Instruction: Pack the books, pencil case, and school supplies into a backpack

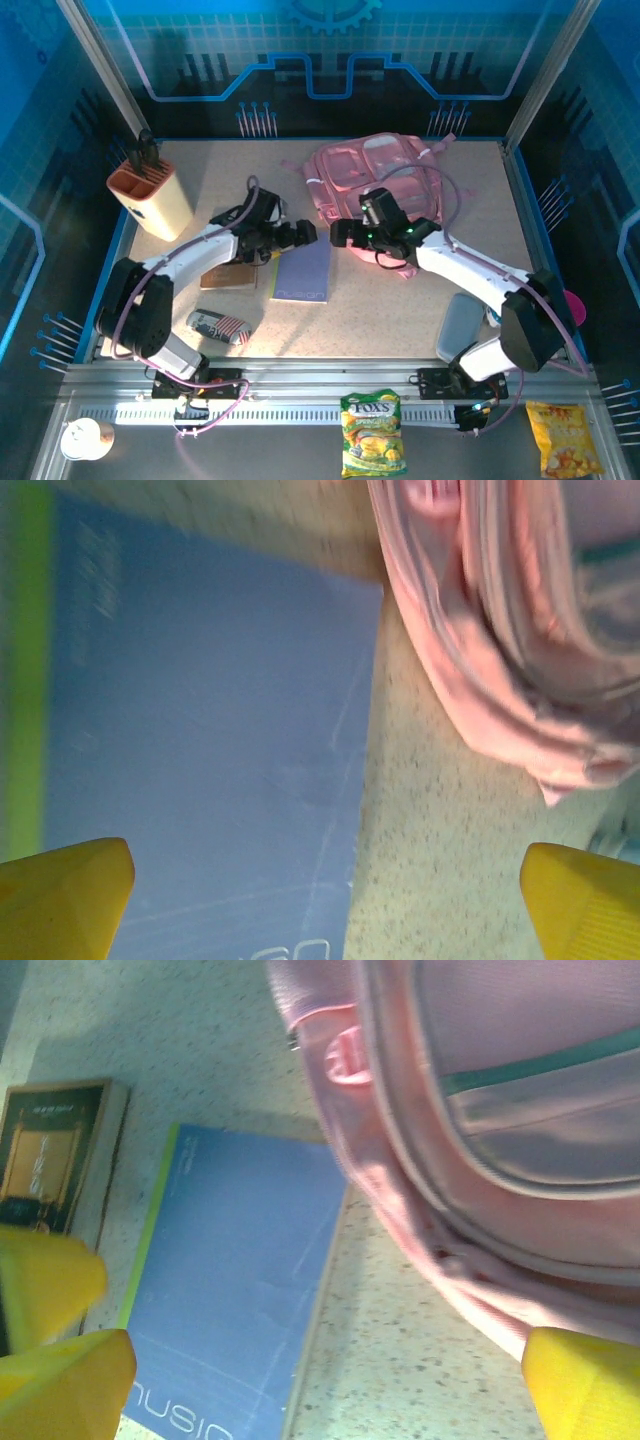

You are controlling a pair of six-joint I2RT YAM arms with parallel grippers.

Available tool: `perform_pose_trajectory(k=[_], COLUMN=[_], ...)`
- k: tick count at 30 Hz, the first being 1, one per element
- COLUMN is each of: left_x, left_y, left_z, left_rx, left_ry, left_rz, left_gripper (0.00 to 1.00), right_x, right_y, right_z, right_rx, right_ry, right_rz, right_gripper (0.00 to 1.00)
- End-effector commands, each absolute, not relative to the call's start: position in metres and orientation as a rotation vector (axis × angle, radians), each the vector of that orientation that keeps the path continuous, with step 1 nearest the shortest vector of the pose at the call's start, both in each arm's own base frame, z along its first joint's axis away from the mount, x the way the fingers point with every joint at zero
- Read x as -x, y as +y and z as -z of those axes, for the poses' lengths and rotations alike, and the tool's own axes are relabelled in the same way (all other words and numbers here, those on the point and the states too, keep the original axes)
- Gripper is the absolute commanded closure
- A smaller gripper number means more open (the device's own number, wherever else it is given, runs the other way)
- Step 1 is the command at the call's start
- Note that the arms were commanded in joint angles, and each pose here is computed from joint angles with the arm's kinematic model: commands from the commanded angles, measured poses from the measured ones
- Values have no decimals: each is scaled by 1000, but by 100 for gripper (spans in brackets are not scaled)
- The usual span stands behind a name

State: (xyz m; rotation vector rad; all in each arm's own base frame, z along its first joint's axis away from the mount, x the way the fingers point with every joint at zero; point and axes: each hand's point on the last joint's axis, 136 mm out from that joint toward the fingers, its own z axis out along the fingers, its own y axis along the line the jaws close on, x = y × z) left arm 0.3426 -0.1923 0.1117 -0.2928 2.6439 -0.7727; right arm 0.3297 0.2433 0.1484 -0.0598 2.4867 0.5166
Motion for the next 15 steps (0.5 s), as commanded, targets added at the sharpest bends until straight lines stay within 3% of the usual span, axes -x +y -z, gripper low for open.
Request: perform_pose_trajectory(k=[1, 6, 11, 15], left_x=[-341, -340, -336, -333], left_y=[-161, -146, -147, -147], left_z=[-111, -106, -94, -80], left_rx=[276, 239, 226, 224], left_ry=[2651, 2644, 2682, 2722], left_rz=[585, 516, 547, 560], left_gripper=[1, 1, 1, 8], right_x=[-326, -318, -318, -318], right_y=[269, 301, 306, 308], right_z=[-138, -110, -77, -59], right_rx=[129, 146, 82, 68], right_ry=[2504, 2597, 2719, 2777], right_rz=[-516, -531, -447, -413], right_gripper=[0, 4, 24, 40])
